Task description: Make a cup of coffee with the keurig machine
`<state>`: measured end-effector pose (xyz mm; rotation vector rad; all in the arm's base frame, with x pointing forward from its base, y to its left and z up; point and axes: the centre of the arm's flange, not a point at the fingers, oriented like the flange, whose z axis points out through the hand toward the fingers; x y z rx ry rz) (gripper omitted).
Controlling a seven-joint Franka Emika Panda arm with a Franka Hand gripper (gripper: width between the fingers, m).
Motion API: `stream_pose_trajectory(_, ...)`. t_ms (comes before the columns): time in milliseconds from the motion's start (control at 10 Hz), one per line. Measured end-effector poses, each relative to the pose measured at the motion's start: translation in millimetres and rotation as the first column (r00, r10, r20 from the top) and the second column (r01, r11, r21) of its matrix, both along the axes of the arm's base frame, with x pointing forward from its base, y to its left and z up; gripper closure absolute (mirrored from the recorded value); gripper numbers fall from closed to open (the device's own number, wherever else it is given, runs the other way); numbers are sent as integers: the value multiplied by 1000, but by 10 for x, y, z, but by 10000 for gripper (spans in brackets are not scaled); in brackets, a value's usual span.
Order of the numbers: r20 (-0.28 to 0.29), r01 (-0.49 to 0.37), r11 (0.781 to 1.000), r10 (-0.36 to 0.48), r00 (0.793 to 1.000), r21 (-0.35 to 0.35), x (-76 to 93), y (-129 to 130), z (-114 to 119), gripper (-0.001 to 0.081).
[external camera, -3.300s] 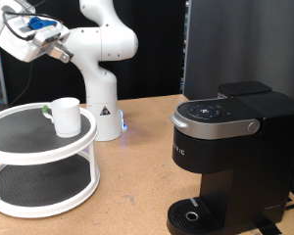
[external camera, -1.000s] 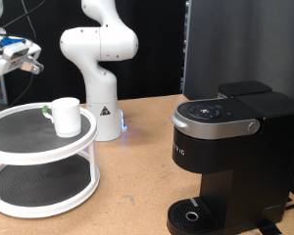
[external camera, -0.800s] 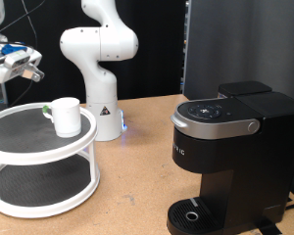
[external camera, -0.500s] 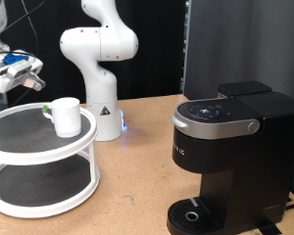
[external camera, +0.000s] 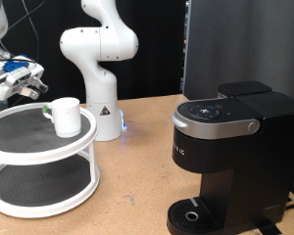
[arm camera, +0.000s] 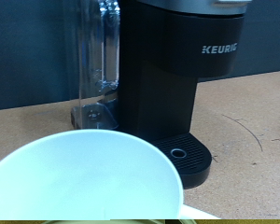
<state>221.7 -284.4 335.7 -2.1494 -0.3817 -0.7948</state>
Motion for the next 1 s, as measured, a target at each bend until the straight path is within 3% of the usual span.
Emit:
stream_pose_trajectory(100, 1, 18, 1000, -18, 1000, 14, -20, -7, -30, 398)
stream_pose_trajectory(200, 4, 29, 999, -29, 1000, 24, -46, -14, -60, 398)
stream_pose_trajectory(300, 5, 35, 999, -35, 999, 29, -72, -15, -85, 214)
stream_pose_trajectory(400, -3, 38, 999, -38, 999, 18, -90, -17, -116, 85)
stream_pose_trajectory(700, -59, 33, 998, -36, 998, -56, -118, 46, -288, 16)
stream_pose_trajectory(1000, -73, 30, 998, -33, 997, -55, -148, 127, -390, -2)
